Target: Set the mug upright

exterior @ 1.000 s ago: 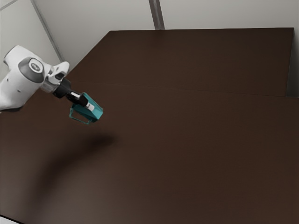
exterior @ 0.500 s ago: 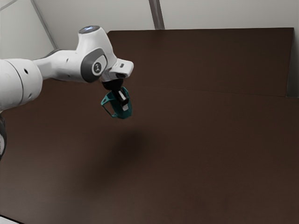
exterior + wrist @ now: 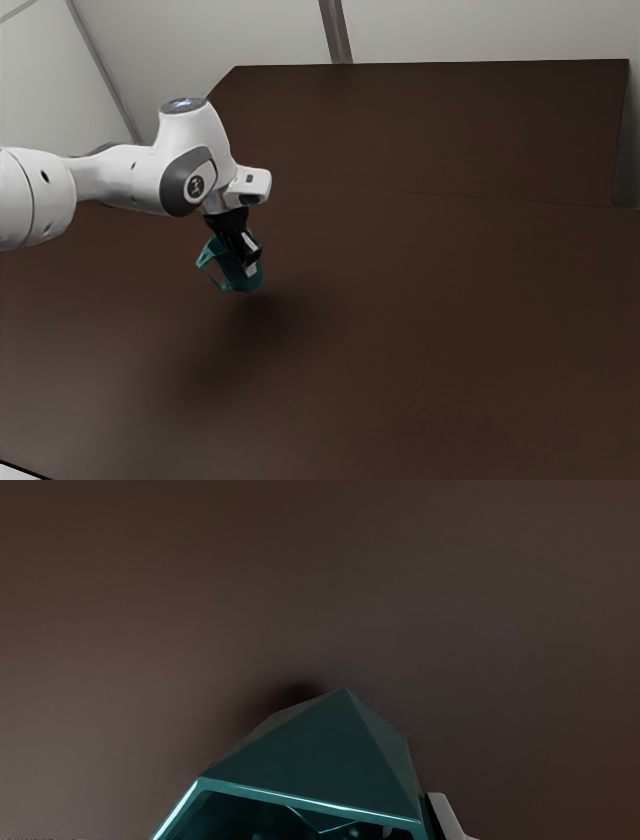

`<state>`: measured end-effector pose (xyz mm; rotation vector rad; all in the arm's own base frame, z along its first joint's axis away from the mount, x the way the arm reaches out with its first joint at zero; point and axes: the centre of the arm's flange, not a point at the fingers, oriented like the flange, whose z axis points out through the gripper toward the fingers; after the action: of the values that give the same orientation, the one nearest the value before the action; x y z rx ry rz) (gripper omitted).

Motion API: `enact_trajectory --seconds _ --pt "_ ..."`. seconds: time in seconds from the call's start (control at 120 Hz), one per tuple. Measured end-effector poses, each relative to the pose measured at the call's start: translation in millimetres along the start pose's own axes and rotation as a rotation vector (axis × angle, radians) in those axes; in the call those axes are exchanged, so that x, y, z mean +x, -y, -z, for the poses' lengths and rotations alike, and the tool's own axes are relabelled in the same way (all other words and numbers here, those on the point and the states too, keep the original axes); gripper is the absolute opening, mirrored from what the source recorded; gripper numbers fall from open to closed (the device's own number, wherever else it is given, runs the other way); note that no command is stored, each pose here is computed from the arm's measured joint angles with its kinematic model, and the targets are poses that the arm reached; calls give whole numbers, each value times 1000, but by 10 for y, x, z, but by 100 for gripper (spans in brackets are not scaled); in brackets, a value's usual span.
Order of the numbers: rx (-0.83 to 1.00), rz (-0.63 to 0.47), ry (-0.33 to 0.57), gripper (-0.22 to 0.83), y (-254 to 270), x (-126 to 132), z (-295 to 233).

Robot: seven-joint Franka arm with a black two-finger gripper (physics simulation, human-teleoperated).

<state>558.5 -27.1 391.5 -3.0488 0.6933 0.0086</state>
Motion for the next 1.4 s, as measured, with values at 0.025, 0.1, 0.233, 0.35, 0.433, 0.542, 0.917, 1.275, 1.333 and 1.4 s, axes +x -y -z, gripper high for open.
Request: enact_trajectory --seconds 0.025,0.1,0.233,0.35,0.433,0.542,0.917,1.275,1.333,1.4 --pt "1 6 -1 -16 1 -6 -28" --pt "7 24 -1 -16 10 -28 -96" --pt "31 58 -8 -16 138 -62 -155" --pt "49 89 -14 -16 268 -80 -202" --pt "56 111 -16 -16 346 -105 -230" --pt "59 133 -16 -16 401 -149 -257" --pt "51 165 -2 -16 301 -449 -415" --pt "56 193 -13 -14 335 -451 -463" --pt "54 197 -15 -9 337 -451 -463" --pt "52 198 -16 -4 334 -449 -459"
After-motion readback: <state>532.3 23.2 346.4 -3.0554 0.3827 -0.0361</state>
